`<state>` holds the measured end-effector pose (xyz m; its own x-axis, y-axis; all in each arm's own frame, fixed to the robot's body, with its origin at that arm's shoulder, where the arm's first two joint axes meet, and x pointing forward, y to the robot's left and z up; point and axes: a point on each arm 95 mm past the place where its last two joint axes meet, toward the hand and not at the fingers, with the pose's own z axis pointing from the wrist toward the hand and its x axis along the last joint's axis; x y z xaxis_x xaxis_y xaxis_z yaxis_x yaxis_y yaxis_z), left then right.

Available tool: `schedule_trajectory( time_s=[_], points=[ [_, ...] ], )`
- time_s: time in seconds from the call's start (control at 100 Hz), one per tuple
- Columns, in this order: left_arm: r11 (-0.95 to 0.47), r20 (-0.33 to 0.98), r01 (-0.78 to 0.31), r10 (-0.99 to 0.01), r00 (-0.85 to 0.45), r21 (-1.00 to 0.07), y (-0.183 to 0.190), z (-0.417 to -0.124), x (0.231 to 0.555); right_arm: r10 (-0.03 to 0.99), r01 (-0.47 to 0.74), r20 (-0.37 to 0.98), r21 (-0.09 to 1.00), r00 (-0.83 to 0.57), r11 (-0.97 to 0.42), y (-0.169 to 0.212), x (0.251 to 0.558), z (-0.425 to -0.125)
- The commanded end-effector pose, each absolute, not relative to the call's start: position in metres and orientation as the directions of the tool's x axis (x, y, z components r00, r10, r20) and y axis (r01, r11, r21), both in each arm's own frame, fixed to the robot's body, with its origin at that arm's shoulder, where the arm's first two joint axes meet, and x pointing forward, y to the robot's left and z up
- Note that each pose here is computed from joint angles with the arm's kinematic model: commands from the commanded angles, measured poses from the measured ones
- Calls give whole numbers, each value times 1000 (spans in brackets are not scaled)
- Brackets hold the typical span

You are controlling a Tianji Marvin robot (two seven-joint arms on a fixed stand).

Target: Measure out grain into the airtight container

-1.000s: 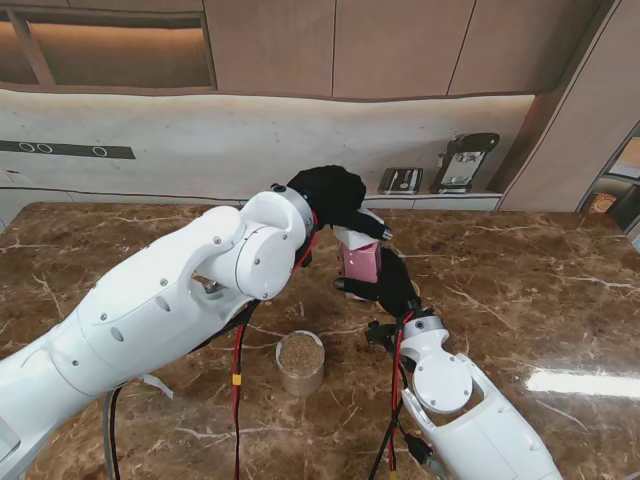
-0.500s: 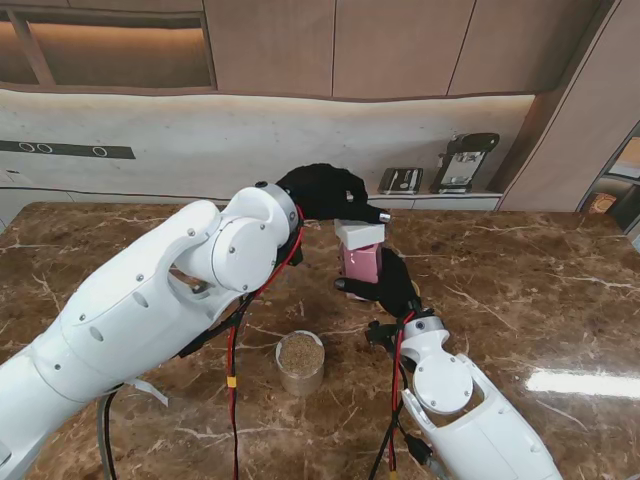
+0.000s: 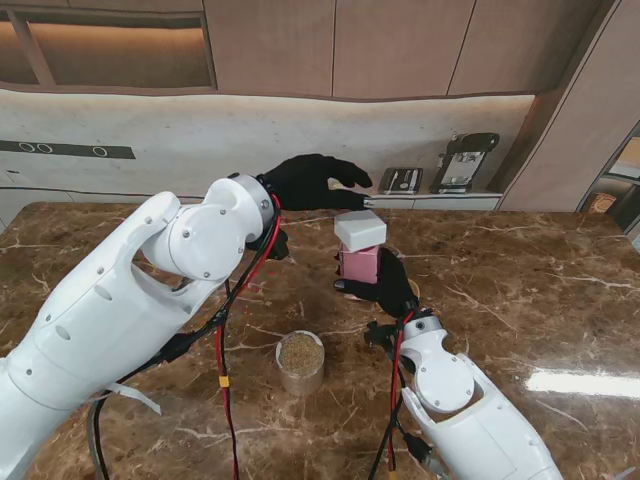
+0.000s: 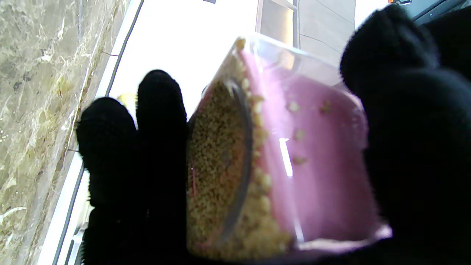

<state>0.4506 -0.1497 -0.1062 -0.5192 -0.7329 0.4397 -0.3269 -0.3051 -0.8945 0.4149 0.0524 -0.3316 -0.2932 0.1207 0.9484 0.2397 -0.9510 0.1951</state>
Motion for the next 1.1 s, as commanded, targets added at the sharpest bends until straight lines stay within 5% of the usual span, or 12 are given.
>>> schedule_trajectory(
  time_s=[0.0,0.44,1.09],
  points=[
    [-315,455,-338,-723,-520,-887,-144,-107,450,115,252,952,190,-285,-949,54,414,-335],
    [-149,537,-586,-620,-572,-796,-146,-104,449,126,266,948,207,-292,-941,57,413,-336],
    [-45,487,-614,-656,-577,-788,-155,-117,456,129,263,948,208,-291,-942,56,413,-336]
  ],
)
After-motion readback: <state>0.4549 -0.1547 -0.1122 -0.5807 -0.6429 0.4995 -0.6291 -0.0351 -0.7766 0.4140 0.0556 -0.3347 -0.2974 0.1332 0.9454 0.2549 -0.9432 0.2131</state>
